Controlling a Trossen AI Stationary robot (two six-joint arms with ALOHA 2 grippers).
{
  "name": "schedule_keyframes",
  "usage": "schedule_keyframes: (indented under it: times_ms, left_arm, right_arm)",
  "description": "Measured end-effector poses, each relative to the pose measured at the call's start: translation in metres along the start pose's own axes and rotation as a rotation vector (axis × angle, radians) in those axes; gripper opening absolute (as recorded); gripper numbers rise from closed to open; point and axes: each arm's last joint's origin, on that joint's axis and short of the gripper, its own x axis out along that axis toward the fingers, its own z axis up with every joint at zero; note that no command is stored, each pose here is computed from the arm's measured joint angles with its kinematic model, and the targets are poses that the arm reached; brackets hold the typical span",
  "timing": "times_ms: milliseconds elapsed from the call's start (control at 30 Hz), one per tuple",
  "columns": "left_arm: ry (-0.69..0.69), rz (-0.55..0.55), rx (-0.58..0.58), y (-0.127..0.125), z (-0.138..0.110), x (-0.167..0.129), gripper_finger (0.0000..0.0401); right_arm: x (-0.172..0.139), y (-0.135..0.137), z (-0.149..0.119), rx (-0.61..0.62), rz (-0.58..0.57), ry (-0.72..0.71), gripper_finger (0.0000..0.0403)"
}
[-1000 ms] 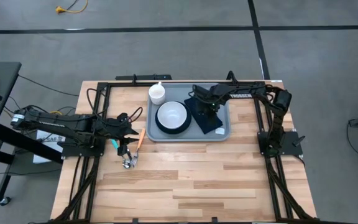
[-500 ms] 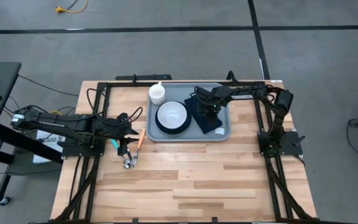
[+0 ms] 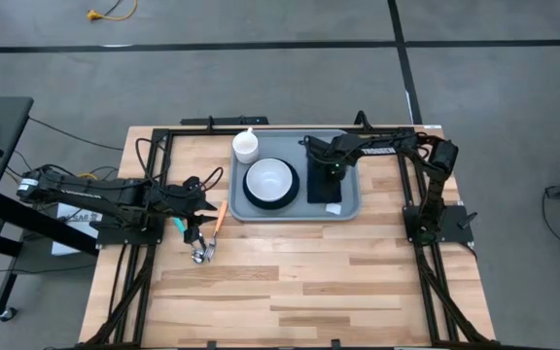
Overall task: Set up tray
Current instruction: Put the dark blue table napkin to the right of the dark blue plate on the gray table tray
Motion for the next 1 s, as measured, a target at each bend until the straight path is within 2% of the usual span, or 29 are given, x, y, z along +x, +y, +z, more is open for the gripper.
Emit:
schedule_keyframes:
  times_ms: [67,133,433,767,1000]
  left_arm:
    - [-0.002,-0.001,0.0,0.0,0.0,0.0,0.0118]
    - [-0.007,-0.001,-0.001,0.0,0.001,0.0,0.0118]
    - [-0.008,-0.002,-0.009,0.0,0.001,0.0,0.0118]
    - [-0.008,-0.002,-0.011,0.0,0.001,0.0,0.0118]
    - [-0.007,-0.002,-0.024,0.0,0.001,0.0,0.0118]
  right_arm:
    - [0.0,0.0,-0.002,0.059,0.024,0.026,0.0116]
    - [0.0,0.003,-0.004,0.049,0.019,0.038,0.0116]
    - [0.001,0.012,-0.006,-0.174,-0.01,0.043,0.0116]
    - [-0.004,0.012,0.0,-0.15,-0.018,0.027,0.0118]
    - [-0.026,0.016,0.017,-0.163,-0.009,-0.056,0.0154]
